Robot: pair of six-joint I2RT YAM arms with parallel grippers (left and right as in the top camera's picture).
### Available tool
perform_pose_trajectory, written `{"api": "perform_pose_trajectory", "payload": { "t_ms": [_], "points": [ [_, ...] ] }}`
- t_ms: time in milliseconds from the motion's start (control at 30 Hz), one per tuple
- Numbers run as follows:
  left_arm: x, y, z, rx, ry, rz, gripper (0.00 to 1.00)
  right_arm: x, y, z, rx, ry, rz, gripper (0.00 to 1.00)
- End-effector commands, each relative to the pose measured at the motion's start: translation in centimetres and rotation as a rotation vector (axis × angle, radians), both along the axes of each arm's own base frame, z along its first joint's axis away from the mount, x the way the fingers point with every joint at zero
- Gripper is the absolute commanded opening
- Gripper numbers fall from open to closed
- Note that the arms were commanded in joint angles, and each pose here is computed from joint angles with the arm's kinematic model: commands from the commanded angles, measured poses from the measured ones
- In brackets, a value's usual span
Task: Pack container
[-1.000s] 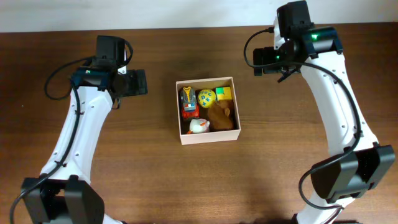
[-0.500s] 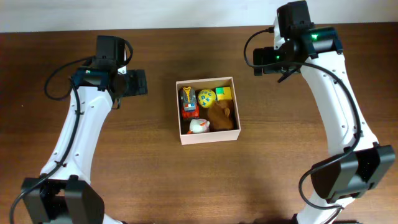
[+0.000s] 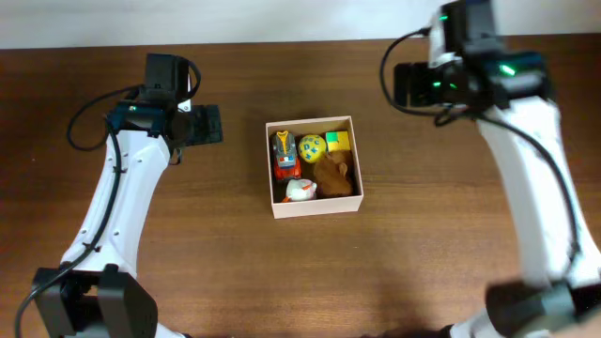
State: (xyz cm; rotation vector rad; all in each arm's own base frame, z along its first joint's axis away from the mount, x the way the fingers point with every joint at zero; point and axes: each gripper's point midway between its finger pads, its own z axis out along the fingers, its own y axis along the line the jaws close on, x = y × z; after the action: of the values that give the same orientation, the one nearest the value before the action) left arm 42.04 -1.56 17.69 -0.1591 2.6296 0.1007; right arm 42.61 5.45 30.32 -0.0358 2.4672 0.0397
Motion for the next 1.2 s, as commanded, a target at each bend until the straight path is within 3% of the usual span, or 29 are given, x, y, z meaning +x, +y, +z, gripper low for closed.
{"api": "perform_pose_trajectory", "payload": {
  "t_ms": [0,133,300,467,633,800,1167],
  "points": [
    [0.0,0.1,1.3,-0.007,-0.033,0.013,0.99,-3.5,-0.9,8.5,0.001,-0.239,0.015,0.99],
    [0.0,0.1,1.3,-0.007,-0.033,0.013,0.99,-7.8,-1.5,15.3,-0.017,-0.47,0.05,0.99],
    [0.0,0.1,1.3,-0.007,-0.033,0.013,0.99,-14.1,-2.5,18.1,-0.069,-0.646,0.089,0.99],
    [0.0,0.1,1.3,-0.006,-0.034,0.013,0.99,-19.6,-3.3,15.6,-0.134,-0.777,0.121,0.99],
    [0.0,0.1,1.3,-0.007,-0.033,0.013,0.99,-23.0,-4.1,8.2,-0.155,-0.803,0.109,0.99],
    [0.0,0.1,1.3,-0.006,-0.034,0.013,0.99,-23.4,-4.7,1.8,-0.159,-0.851,0.076,0.99],
    [0.0,0.1,1.3,-0.007,-0.033,0.013,0.99,-20.4,-4.2,-7.2,-0.145,-0.816,0.092,0.99]
  ]
}}
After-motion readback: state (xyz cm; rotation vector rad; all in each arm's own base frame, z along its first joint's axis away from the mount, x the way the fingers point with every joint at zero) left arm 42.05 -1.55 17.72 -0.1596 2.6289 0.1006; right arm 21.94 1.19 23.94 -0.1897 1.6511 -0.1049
